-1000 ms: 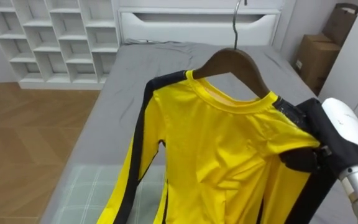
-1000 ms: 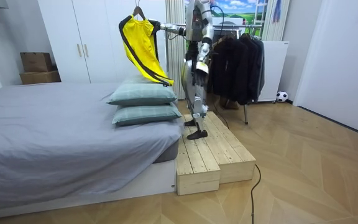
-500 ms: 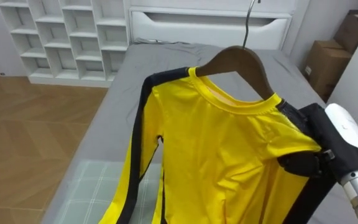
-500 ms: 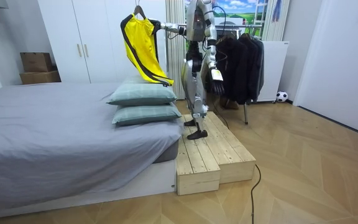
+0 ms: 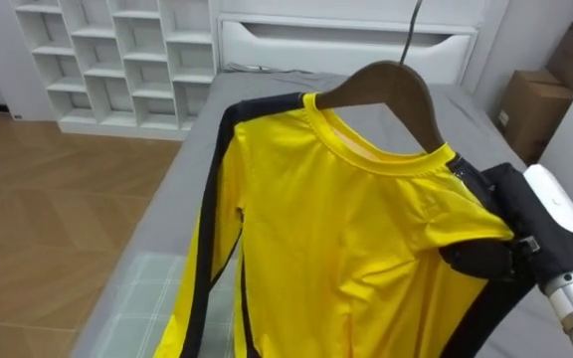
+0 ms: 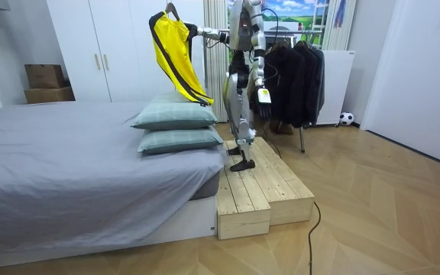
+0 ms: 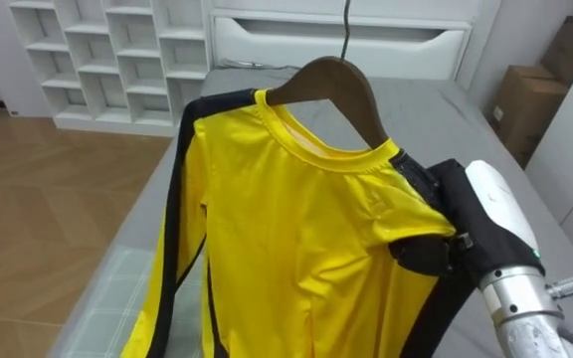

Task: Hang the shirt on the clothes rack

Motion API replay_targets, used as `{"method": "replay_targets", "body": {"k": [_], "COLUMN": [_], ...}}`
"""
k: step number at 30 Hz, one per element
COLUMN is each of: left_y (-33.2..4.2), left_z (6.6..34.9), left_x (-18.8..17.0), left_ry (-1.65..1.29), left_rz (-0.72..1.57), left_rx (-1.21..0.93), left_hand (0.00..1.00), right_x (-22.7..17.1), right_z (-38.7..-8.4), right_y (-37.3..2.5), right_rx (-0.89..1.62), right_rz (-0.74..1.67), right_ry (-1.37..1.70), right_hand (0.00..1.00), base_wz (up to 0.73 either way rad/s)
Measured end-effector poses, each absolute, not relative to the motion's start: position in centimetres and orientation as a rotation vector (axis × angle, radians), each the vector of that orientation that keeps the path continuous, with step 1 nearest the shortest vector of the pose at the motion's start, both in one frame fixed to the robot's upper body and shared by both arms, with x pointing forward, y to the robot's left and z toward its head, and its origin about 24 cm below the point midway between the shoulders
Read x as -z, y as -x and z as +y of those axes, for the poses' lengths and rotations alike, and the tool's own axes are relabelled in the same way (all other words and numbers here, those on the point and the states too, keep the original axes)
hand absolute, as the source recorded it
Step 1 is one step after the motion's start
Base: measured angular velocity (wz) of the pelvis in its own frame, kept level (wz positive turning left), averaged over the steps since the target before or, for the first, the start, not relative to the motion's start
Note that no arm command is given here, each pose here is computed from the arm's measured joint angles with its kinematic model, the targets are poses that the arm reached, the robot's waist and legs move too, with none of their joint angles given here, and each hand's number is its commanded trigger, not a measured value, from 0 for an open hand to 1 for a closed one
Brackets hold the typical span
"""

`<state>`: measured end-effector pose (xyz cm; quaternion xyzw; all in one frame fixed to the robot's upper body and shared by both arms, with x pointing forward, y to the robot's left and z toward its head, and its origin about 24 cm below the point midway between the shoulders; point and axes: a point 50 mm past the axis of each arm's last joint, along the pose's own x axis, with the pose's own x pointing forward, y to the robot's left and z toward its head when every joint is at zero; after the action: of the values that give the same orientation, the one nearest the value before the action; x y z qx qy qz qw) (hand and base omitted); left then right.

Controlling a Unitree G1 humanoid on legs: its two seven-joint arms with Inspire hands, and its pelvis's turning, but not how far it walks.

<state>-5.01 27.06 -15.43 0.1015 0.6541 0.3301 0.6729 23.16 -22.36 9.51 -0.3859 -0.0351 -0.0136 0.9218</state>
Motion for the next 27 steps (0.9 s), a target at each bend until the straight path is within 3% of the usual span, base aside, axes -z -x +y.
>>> {"method": "replay_targets", "body": {"k": [20,27], "left_y": [3.8,2.1], "left_z": [27.5,28.3], "left_x": [15.4,15.3], "left_ry": [-0.287,-0.38], "left_rz": [1.46,1.438], "left_rx": [-0.662,-0.593], "left_hand": [0.0,0.0], "right_x": [-9.5,-9.2], "right_z": [-22.5,-23.4], "right_y": [-22.0,-21.4], "right_rx": [0.037,0.076], "right_rz": [-0.069,-0.045], "right_ry": [0.809,0.82], "right_hand": [1.0,1.0], "base_wz": [-0.08,-0.6]}}
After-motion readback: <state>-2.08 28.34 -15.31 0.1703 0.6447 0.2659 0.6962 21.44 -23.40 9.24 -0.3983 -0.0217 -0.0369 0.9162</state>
